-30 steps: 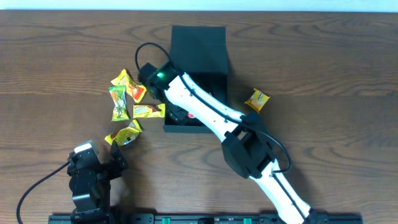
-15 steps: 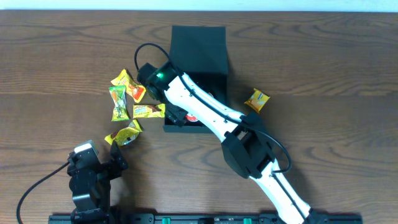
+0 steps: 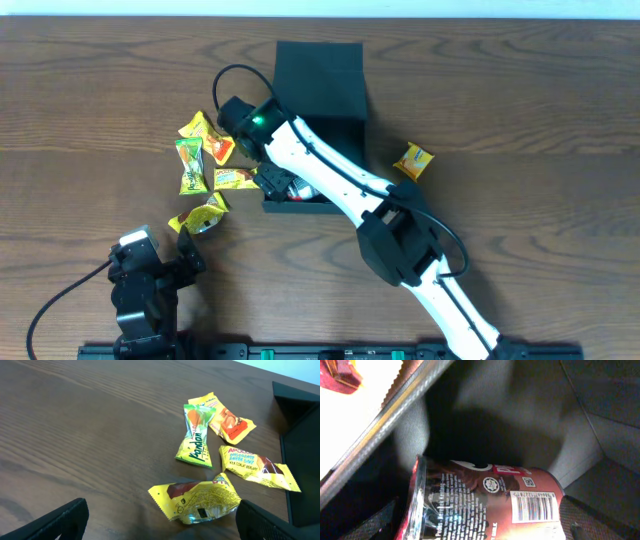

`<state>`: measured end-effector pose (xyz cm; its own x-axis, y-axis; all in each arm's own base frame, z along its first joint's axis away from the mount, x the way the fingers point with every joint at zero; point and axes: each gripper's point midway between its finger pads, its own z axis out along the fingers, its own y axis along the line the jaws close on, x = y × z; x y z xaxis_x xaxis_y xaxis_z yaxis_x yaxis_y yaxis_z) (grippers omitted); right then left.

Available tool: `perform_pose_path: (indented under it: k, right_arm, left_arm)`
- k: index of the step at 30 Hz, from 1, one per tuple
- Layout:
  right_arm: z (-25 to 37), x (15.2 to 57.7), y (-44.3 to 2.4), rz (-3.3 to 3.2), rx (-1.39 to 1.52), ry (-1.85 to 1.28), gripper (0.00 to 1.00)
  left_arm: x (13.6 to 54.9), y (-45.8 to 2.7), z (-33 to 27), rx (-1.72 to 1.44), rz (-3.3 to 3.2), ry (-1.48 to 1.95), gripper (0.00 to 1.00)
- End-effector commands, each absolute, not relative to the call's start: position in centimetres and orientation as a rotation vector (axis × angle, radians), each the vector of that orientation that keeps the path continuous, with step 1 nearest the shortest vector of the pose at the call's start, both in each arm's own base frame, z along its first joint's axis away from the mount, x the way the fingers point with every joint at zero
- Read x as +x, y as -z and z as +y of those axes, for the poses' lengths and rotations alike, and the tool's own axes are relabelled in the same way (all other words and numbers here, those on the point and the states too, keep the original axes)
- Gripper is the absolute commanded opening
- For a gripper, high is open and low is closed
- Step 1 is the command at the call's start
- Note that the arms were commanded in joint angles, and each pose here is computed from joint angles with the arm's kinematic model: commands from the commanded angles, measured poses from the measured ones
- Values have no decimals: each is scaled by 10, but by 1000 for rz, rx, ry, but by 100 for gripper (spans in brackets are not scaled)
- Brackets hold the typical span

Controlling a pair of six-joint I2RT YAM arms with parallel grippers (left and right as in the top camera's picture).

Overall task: Pack container
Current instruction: 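Lower the can into the box and lay it on its side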

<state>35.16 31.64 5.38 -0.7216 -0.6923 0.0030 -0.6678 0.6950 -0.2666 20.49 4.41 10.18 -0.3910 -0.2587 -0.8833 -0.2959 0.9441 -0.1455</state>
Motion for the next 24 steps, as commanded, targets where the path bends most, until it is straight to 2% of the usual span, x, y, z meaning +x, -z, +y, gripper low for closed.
perform_pose_path:
  k: [1, 7, 13, 17, 18, 19, 20, 21, 24]
  right_arm:
    - [314, 362, -56, 2817, -1049, 347, 99]
    - [311, 372, -64, 2863, -969, 239, 99]
    - [326, 387, -114, 2828, -906, -36, 99]
    - [319, 402, -144, 2780, -843, -86, 99]
    - [316, 406, -147, 2779, -828, -96, 84]
    - [313, 408, -147, 2783, -814, -100, 53]
    - [308, 412, -146, 2794, -794, -100, 17]
    - [303, 413, -141, 2812, -782, -97, 1]
    - [289, 415, -126, 2870, -746, -71, 1]
  left_arm:
    - [205, -96, 44, -393, 2002, -48, 95]
    - [205, -96, 44, -393, 2002, -48, 95]
    - [205, -97, 44, -393, 2002, -48, 95]
    - [205, -97, 44, -393, 2002, -48, 95]
    - [205, -97, 44, -393, 2002, -48, 95]
    - [205, -97, 44, -392, 2002, -48, 95]
    - [205, -97, 44, -393, 2002, -48, 95]
    - [205, -97, 45, -393, 2002, -49, 95]
    - [205, -96, 44, -393, 2002, -48, 95]
